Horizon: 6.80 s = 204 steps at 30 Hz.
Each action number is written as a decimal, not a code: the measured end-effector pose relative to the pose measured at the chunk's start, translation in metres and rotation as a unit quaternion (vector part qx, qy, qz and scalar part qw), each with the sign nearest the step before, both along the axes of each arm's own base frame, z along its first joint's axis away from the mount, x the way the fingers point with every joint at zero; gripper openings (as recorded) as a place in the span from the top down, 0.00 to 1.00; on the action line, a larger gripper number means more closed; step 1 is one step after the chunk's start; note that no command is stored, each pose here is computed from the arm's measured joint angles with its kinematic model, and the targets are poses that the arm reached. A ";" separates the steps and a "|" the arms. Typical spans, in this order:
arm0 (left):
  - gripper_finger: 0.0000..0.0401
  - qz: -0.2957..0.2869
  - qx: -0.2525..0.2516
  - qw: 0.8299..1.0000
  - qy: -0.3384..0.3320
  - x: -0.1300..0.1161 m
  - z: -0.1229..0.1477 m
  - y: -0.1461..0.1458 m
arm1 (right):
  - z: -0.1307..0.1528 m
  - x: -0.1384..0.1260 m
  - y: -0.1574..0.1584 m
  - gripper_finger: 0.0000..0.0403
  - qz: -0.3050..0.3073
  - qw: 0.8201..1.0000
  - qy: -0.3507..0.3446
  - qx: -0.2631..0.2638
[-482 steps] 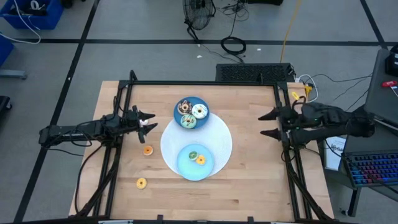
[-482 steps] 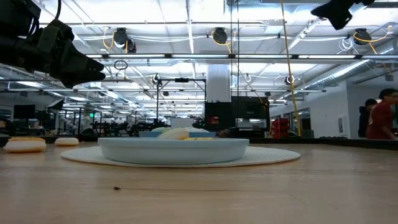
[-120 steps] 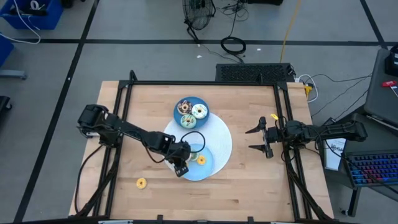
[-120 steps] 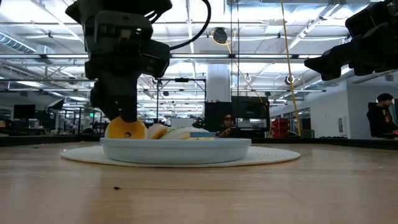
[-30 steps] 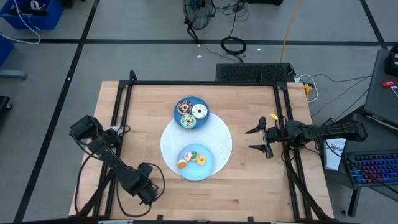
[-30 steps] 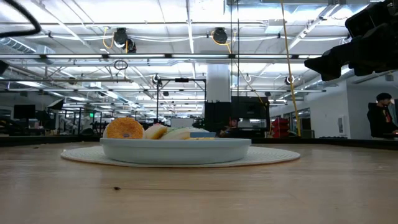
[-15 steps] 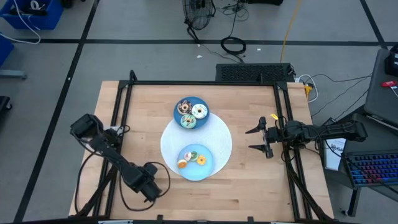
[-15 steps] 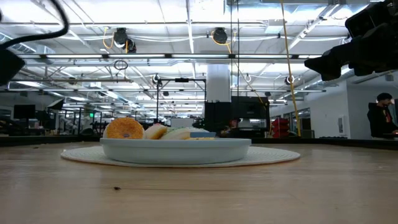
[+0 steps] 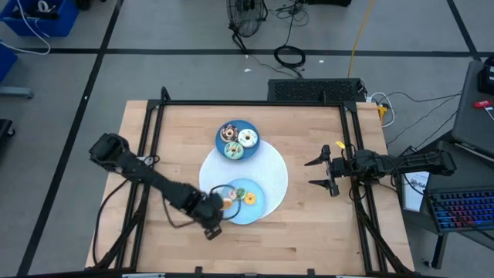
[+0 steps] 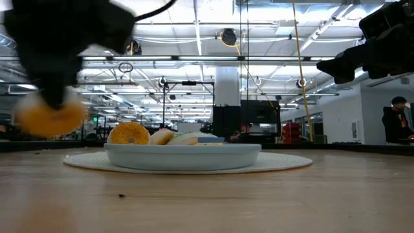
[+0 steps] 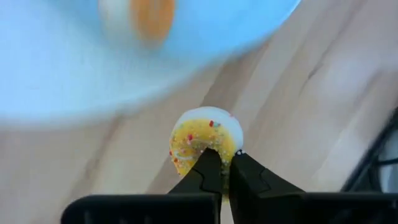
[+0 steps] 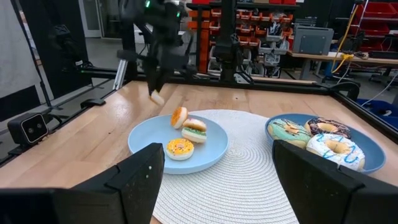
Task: Pick & Place donuts
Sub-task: Put the small yellow donut on the light blue plate
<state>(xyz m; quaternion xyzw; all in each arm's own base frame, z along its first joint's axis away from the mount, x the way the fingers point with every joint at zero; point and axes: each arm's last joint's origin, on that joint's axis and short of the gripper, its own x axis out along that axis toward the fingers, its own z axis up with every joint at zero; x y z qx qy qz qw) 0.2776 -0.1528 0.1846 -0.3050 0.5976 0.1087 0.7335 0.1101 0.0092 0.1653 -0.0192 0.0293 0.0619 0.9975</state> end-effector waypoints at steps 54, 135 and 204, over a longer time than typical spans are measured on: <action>0.56 -0.217 0.119 0.969 -0.017 0.127 -0.003 0.024 | 0.000 0.000 0.000 0.30 0.000 1.000 0.000 0.000; 0.14 -0.295 0.181 0.825 -0.447 0.203 0.065 0.103 | 0.011 0.008 0.000 0.30 -0.016 0.998 -0.051 0.032; 0.14 -0.203 0.260 0.802 -0.498 0.059 0.105 0.119 | 0.002 0.036 0.017 0.99 0.099 0.993 -0.039 0.044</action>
